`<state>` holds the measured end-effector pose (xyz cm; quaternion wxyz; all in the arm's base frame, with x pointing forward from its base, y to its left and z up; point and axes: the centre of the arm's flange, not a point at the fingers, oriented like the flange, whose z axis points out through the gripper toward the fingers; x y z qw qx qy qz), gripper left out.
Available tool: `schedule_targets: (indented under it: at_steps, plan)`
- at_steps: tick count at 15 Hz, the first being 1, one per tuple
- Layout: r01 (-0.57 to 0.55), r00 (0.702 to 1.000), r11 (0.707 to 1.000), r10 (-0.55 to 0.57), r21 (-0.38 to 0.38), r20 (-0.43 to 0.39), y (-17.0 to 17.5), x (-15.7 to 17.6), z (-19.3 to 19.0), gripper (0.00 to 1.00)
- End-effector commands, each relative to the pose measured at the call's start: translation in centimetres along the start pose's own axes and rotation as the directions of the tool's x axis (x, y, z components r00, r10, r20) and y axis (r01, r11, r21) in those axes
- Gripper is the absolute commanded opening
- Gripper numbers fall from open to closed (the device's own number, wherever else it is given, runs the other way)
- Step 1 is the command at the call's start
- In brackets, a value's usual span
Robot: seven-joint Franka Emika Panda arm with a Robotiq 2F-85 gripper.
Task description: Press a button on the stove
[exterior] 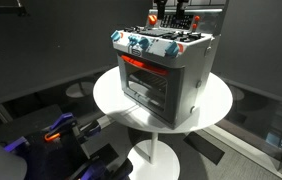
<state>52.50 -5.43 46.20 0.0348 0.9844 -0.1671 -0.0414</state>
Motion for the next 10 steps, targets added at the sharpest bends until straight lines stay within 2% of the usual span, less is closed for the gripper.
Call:
schedule_targets:
  at_steps: [1, 5, 10]
  plan:
    - [0.086, 0.996, 0.996, -0.086, 0.001, -0.010, 1.20, -3.39, -1.05, 1.00]
    - [0.131, 0.991, 0.991, -0.131, 0.004, -0.014, 1.48, -4.14, -1.20, 1.00]
    - [0.108, 0.994, 0.994, -0.108, 0.007, -0.007, 0.84, -3.27, -0.83, 1.00]
